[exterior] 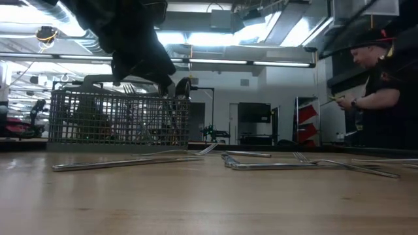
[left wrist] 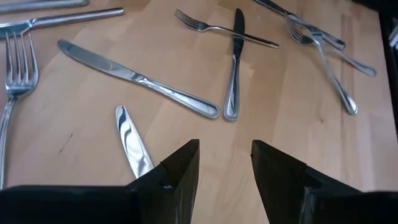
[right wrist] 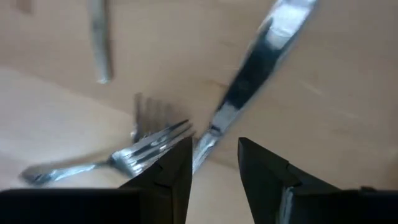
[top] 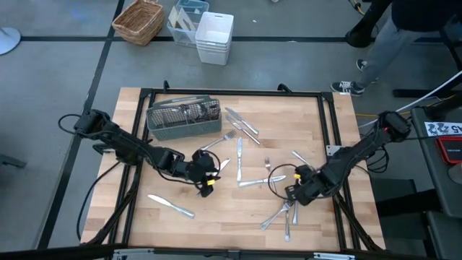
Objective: Sort silverware
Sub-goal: Put the silver table knife into the silverware rack
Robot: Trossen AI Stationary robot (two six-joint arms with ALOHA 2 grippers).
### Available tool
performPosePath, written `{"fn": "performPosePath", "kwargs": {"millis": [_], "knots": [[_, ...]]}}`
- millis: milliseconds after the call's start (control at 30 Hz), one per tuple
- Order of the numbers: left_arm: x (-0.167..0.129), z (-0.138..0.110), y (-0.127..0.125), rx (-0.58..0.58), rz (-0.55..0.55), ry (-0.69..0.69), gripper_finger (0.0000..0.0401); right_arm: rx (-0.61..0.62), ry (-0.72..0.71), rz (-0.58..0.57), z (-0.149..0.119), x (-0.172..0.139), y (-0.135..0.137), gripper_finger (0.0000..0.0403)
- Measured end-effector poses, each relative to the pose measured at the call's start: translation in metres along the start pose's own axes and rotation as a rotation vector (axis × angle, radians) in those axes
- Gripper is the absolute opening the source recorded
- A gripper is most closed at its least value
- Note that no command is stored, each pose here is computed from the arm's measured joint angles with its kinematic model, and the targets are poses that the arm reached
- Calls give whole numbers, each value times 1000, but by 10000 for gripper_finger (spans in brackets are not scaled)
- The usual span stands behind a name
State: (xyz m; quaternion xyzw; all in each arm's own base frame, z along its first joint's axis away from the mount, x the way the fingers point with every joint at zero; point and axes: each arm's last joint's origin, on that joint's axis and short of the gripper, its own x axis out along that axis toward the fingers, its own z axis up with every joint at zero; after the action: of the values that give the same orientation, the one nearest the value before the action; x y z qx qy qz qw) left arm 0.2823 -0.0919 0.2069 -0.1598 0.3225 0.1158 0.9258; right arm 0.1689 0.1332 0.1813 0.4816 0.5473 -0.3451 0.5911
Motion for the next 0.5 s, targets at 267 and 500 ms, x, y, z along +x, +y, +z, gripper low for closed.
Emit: {"fn": "performPosePath", "kwargs": {"millis": [267, 500], "knots": [[0, 0, 0, 50, 0, -1, 138, 48, -2, -25, -14, 20, 5, 131], [0, 0, 0, 60, 0, -1, 138, 55, -17, -52, -14, 30, 7, 131]]}}
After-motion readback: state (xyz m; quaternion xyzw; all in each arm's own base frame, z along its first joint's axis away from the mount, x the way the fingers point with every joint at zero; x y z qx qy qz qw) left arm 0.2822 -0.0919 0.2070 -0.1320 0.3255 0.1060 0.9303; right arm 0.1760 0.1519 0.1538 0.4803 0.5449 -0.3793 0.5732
